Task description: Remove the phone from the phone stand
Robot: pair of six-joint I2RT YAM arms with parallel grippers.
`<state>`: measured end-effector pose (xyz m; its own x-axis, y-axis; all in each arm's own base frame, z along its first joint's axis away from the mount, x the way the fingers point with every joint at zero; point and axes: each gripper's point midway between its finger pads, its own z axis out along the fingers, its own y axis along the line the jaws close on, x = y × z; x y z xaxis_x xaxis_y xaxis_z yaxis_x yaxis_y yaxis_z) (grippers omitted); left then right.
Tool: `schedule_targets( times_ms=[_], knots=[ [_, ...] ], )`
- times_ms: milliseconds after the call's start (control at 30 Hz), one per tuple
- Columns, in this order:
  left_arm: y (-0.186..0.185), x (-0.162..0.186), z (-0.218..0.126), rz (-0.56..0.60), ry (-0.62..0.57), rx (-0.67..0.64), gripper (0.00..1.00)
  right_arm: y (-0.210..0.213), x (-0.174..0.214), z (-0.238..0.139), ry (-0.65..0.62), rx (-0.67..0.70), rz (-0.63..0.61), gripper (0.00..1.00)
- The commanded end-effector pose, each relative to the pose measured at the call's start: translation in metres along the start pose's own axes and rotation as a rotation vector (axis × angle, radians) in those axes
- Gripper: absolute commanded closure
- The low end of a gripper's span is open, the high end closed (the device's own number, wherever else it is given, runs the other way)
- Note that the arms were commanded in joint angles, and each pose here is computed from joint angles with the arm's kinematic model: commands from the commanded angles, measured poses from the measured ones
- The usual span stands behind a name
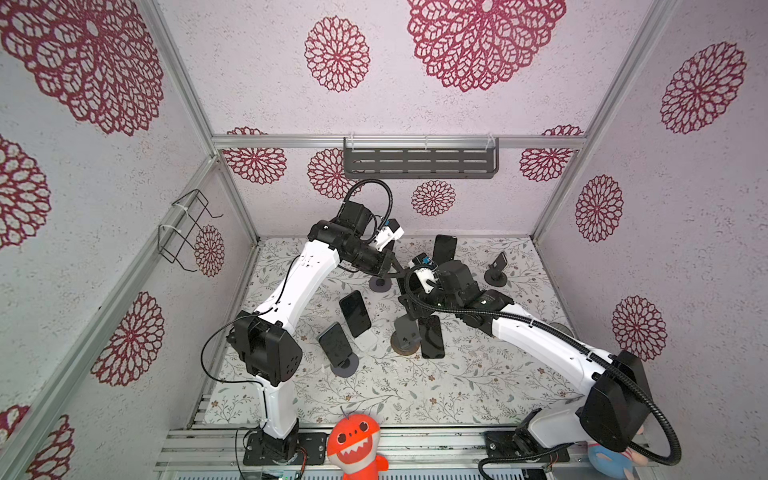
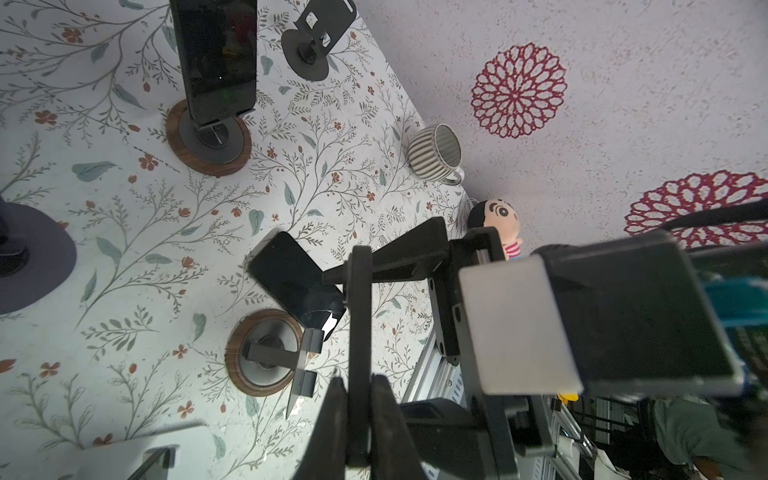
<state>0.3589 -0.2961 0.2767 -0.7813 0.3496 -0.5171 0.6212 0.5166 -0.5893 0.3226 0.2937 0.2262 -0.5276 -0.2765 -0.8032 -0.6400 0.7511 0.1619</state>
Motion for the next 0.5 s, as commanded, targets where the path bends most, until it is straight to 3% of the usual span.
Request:
schedule_targets(
  times_ms=[0,133,233,333,467],
  knots=[
    [-0.018,-0.008,-0.017,0.037,-0.059,0.029,0.98,-0.013,-0.019,-0.02,-0.072,0.064,0.043,0.35],
    [-0.017,-0.01,-0.019,0.031,-0.077,0.024,0.75,-0.019,-0.02,-0.027,-0.078,0.081,0.052,0.45],
    [-0.014,-0.011,-0.024,0.016,-0.095,0.015,0.59,-0.03,-0.016,-0.033,-0.081,0.111,0.071,0.46],
    [-0.01,-0.012,-0.028,0.022,-0.117,-0.009,0.52,-0.048,-0.005,-0.043,-0.081,0.143,0.123,0.48],
    [0.001,-0.003,-0.025,0.059,-0.086,-0.142,0.51,-0.088,0.021,-0.063,-0.059,0.221,0.235,0.5]
  ],
)
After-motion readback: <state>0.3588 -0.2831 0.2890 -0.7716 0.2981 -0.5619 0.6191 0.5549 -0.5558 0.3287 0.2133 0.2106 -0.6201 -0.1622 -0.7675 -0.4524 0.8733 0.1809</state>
